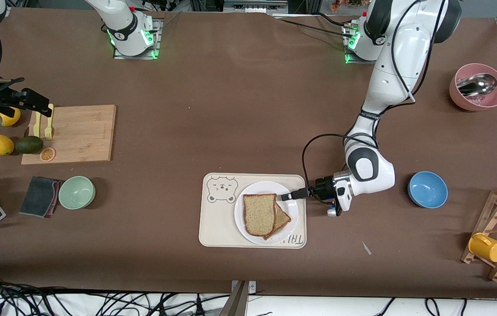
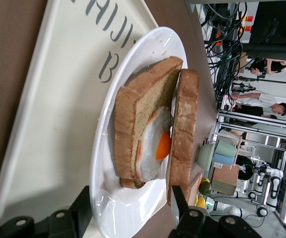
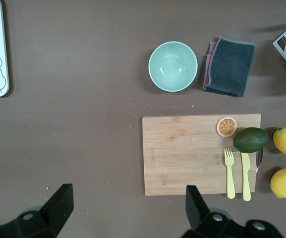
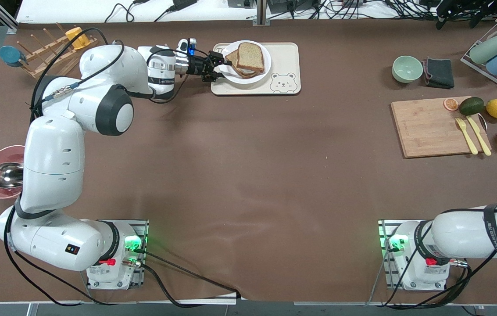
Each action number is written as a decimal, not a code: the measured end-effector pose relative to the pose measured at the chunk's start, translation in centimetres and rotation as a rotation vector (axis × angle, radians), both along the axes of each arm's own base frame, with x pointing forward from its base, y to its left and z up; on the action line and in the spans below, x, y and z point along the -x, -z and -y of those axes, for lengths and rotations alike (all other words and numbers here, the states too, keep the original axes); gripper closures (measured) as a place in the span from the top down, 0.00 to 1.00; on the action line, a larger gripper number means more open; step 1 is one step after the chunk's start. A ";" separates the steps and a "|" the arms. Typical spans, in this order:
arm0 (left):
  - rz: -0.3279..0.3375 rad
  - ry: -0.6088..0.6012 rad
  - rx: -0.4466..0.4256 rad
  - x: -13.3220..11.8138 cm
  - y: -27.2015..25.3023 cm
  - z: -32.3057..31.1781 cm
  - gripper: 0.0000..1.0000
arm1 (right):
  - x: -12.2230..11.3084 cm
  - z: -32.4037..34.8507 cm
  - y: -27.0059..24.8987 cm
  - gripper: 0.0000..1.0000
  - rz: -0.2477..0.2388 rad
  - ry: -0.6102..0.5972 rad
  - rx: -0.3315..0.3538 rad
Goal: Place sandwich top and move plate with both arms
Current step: 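Open the left gripper to release the plate rim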
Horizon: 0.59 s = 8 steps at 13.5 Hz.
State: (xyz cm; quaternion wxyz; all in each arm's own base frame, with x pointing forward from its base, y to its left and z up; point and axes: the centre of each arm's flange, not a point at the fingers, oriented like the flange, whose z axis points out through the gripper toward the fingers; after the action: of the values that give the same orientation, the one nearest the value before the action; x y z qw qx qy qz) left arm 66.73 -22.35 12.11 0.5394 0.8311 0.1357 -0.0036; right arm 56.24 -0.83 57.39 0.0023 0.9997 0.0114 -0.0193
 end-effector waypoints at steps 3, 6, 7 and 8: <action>0.002 0.016 -0.048 0.1 -0.4 -2.3 0.70 | 0.0 0.0 0.0 1.00 0.000 -0.001 0.000; 0.002 0.019 -0.065 0.5 -1.5 -3.8 0.70 | 0.0 0.0 0.0 1.00 0.000 -0.001 0.000; 0.004 0.025 -0.071 0.7 -2.1 -4.0 0.70 | 0.0 0.0 0.0 1.00 0.000 -0.001 0.000; 0.008 0.030 -0.076 1.0 -2.9 -4.3 0.70 | 0.0 0.0 0.0 1.00 0.000 -0.001 0.000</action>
State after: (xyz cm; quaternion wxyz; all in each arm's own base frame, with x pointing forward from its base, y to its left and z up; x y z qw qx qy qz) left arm 65.77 -18.06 15.04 0.5077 0.8530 0.1212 -0.0034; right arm 56.24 -0.79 57.40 0.0022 0.9997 0.0117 -0.0192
